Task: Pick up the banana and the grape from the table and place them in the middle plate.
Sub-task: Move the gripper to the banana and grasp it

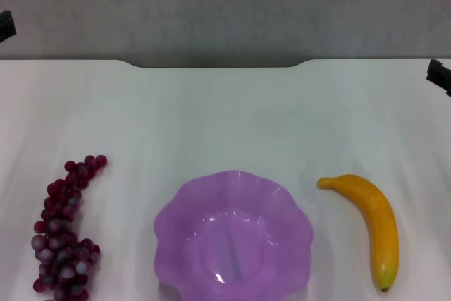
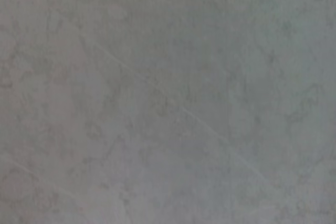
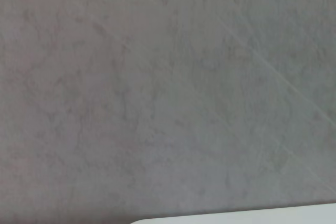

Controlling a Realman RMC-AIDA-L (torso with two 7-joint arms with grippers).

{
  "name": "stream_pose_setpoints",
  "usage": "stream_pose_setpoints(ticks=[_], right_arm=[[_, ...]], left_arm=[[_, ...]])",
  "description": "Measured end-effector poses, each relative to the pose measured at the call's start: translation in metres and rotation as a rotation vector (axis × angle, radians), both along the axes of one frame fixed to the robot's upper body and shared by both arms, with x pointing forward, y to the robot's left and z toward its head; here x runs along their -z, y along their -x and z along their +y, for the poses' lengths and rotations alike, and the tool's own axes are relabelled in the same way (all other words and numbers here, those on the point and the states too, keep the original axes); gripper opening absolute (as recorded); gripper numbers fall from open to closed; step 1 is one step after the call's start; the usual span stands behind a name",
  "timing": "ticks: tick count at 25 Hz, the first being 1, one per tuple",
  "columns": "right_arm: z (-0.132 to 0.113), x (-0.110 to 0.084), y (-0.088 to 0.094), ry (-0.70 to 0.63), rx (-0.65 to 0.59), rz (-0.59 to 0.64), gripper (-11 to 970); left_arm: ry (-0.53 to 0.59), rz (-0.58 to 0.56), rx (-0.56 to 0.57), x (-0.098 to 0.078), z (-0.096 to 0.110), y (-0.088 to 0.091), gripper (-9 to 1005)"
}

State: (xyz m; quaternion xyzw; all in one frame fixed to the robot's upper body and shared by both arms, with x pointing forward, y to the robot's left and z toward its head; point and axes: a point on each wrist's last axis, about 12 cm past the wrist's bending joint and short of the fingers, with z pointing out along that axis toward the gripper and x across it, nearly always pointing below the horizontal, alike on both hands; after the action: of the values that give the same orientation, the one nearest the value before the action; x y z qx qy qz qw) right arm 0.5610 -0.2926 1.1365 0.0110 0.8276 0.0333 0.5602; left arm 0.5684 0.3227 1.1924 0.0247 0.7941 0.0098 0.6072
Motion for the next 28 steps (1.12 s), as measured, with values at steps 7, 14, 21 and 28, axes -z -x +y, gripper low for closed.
stream_pose_setpoints(ticks=[7,14,21,28], right_arm=[[0.001,0.0,0.001,0.002,-0.001,0.014,859],[0.002,0.001,0.002,0.0,0.004,0.06,858],[0.006,-0.001,0.005,-0.003,0.019,0.16,856],[0.013,0.002,-0.002,0.022,0.01,0.265,854]], left_arm=[[0.0,0.001,0.007,0.0,-0.002,0.001,877],[-0.001,0.006,0.009,0.001,-0.003,0.001,877],[-0.001,0.005,0.011,0.0,-0.003,0.001,876],[0.0,0.002,0.013,-0.001,-0.004,0.001,876]])
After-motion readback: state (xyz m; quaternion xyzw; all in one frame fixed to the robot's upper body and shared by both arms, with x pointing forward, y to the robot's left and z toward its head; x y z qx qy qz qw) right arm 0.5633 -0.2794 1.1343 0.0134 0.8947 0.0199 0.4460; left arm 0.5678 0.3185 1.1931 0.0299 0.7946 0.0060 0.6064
